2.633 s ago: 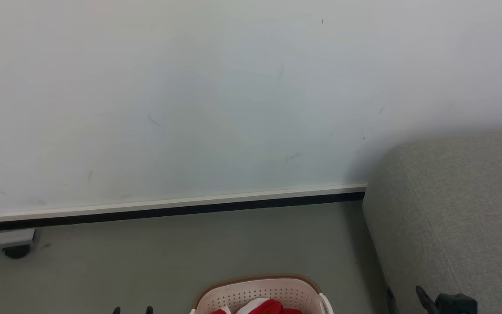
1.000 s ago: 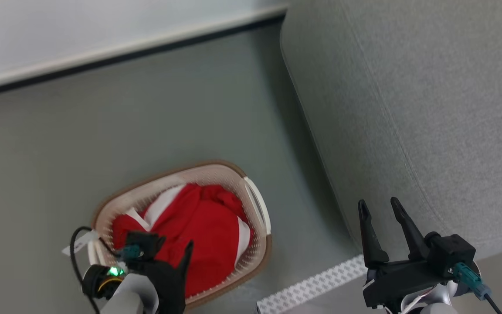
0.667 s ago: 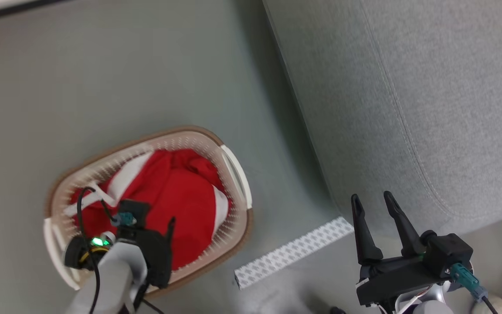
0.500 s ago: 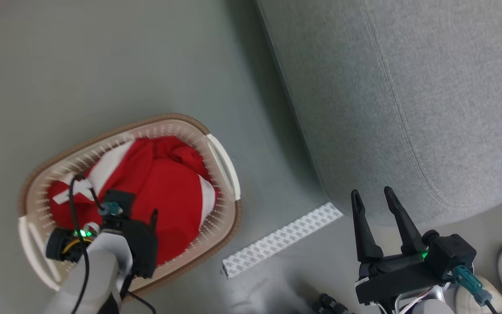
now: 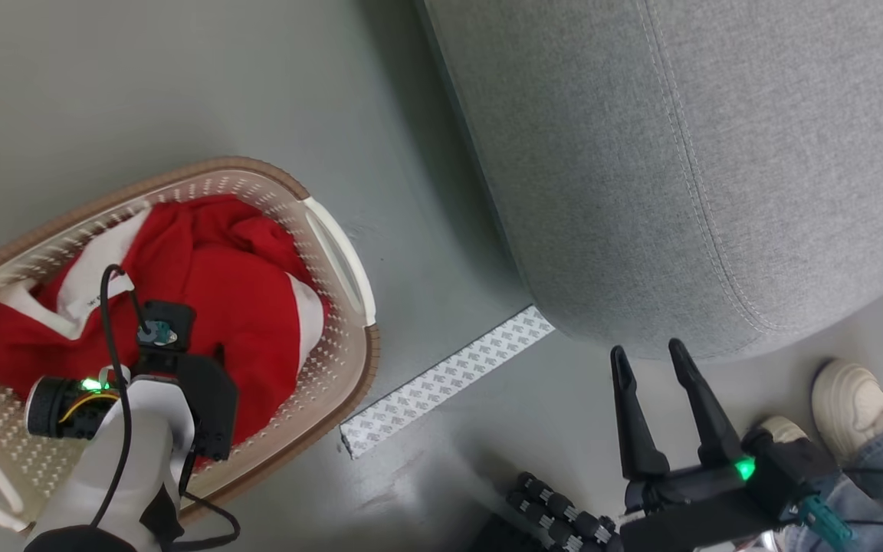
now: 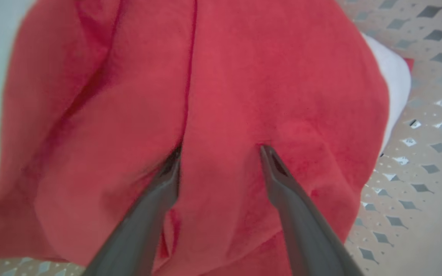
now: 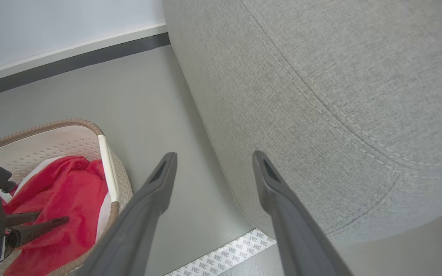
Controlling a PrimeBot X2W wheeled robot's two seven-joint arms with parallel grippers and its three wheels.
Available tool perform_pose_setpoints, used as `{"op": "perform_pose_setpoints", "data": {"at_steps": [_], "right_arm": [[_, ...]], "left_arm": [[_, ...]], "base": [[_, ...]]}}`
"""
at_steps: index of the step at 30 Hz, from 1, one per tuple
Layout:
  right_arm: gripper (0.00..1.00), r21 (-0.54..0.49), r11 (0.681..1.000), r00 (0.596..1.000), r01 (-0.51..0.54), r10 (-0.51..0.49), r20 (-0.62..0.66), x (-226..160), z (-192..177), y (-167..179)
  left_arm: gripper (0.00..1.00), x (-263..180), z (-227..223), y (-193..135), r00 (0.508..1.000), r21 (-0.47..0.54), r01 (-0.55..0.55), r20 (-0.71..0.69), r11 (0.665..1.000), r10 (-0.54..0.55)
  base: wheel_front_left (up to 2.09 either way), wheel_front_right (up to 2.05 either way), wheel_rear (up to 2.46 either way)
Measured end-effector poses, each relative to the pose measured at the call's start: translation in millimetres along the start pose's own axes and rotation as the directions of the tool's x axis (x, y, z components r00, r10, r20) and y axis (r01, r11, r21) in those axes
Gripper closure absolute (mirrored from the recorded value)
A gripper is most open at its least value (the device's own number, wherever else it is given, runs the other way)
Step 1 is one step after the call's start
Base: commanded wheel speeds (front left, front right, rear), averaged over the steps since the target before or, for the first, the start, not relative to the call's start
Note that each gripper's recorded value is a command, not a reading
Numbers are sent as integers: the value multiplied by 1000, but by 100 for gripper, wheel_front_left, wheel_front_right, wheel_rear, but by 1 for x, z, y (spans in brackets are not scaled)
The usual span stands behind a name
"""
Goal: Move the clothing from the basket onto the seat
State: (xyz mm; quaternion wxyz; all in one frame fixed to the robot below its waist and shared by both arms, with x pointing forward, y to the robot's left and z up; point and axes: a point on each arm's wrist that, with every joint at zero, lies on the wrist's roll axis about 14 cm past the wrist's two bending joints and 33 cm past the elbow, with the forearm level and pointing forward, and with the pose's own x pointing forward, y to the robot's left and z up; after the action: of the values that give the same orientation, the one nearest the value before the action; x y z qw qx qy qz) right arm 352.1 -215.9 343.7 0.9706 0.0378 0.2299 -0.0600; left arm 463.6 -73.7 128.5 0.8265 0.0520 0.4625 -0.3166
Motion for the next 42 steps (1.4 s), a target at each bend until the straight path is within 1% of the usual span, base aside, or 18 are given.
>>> {"op": "perform_pose_setpoints", "data": {"at_steps": [1, 2, 6, 10, 12, 15, 17, 19, 22, 27, 31, 33, 36, 42], "right_arm": [[0, 4, 1000, 1000, 6, -5, -6, -2, -2, -1], [0, 10, 1000, 1000, 12, -12, -13, -4, -4, -2], [0, 22, 1000, 1000, 18, -18, -23, -6, -7, -2], [0, 26, 1000, 1000, 9, -9, -3, -2, -1, -1], [0, 22, 1000, 1000, 12, -12, 4, -2, 1, -3], [0, 8, 1000, 1000, 9, -9, 11, -2, 3, -5], [0, -8, 1000, 999, -9, 9, 36, 0, 10, -2], [0, -42, 998, 997, -40, 43, 65, 4, 20, 5], [0, -89, 993, 993, -76, 83, 81, 5, 27, 14], [0, -122, 986, 984, -112, 128, 124, -3, 44, 26], [0, -140, 980, 970, -144, 168, 178, -14, 66, 39], [0, -141, 976, 962, -165, 191, 197, -21, 75, 46], [0, -135, 971, 953, -198, 223, 206, -35, 81, 58], [0, -142, 957, 930, -251, 280, 239, -64, 95, 76]], "left_arm": [[0, 1, -2, -3, 1000, 3, 10, -6, 1000, -9], [100, 2, -3, -5, 1000, 6, 18, -10, 1000, -18], [100, 4, -7, -11, 998, 8, 55, -29, 998, -54], [100, 1, 0, -11, 998, -4, 64, 5, 998, -64], [100, -3, 5, -22, 996, -34, 89, 26, 995, -88], [100, -15, 12, -42, 990, -34, 131, 66, 991, -129], [100, -23, 23, -47, 985, -12, 148, 95, 989, -146], [100, -33, 37, -55, 976, 77, 170, 125, 982, -178], [100, -50, 66, -57, 963, 98, 174, 193, 980, -190], [100, -91, 103, -52, 940, 98, 131, 303, 987, -155], [100, -138, 143, -58, 893, 71, 114, 431, 991, -133], [100, -164, 159, -67, 864, 62, 120, 485, 991, -135], [100, -200, 175, -82, 832, 85, 113, 537, 990, -141], [100, -283, 221, -106, 717, 121, 57, 685, 991, -125]], "base": [[0, 0, 0], [0, 0, 0], [0, 0, 0], [0, 0, 0], [0, 0, 0], [0, 0, 0], [0, 0, 0], [0, 0, 0], [0, 0, 0], [0, 0, 0], [0, 0, 0], [0, 0, 0], [0, 0, 0], [0, 0, 0]]}}
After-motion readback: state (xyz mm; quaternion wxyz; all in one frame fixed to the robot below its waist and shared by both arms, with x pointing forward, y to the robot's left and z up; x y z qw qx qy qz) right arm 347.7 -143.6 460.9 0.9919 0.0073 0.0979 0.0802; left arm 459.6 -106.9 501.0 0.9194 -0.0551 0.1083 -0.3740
